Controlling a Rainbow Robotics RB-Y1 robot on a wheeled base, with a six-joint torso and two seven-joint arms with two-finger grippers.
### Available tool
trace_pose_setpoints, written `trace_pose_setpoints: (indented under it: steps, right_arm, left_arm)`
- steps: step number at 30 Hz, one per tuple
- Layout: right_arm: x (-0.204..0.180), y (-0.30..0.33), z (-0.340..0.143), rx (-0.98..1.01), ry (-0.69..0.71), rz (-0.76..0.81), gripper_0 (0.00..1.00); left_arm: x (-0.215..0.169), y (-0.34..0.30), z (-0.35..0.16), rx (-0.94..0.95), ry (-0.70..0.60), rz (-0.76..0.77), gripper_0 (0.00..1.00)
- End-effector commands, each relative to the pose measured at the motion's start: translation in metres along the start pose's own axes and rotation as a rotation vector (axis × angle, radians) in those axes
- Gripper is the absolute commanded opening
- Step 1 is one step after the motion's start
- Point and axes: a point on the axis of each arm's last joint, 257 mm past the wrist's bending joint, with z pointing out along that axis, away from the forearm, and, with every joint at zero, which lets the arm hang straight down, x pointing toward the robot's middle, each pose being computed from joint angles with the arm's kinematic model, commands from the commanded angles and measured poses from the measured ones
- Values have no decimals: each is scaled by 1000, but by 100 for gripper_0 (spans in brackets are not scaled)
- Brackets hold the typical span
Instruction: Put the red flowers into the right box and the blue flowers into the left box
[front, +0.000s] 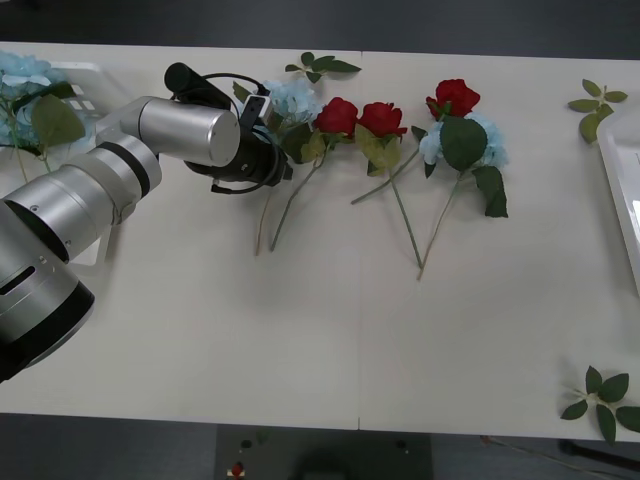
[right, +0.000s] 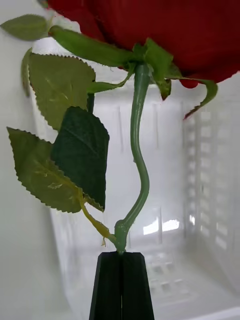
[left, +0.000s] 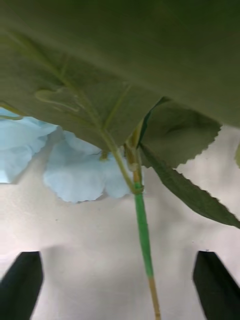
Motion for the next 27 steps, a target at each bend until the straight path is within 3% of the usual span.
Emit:
trace_pose_setpoints:
  steps: [1, 9, 15, 16, 17, 18, 20, 27]
  right_arm:
    - [10, -28, 16, 51, -27, -45, 0]
    - [39, -57, 71, 153, -80, -79, 0]
    - [43, -48, 82, 144, -83, -90, 0]
    - [40, -46, 81, 139, -89, -88, 13]
    - [38, -42, 81, 133, -95, -90, 37]
    - [36, -39, 82, 126, -99, -91, 72]
    - [31, -34, 80, 117, -112, -95, 97]
    - [23, -18, 75, 75, -118, -96, 98]
  left_arm:
    - [-28, -7, -9, 10, -53, -39, 0]
    - [-28, -6, -9, 9, -53, -38, 0]
    - [-27, -6, -8, 9, -52, -40, 0]
    - [-28, -6, -9, 9, -53, -41, 0]
    - [-28, -6, -9, 9, -53, -39, 0]
    - [-28, -6, -9, 9, -53, -41, 0]
    - [-28, -6, -9, 9, -53, -41, 0]
    - [-32, 0, -13, 8, -59, -45, 0]
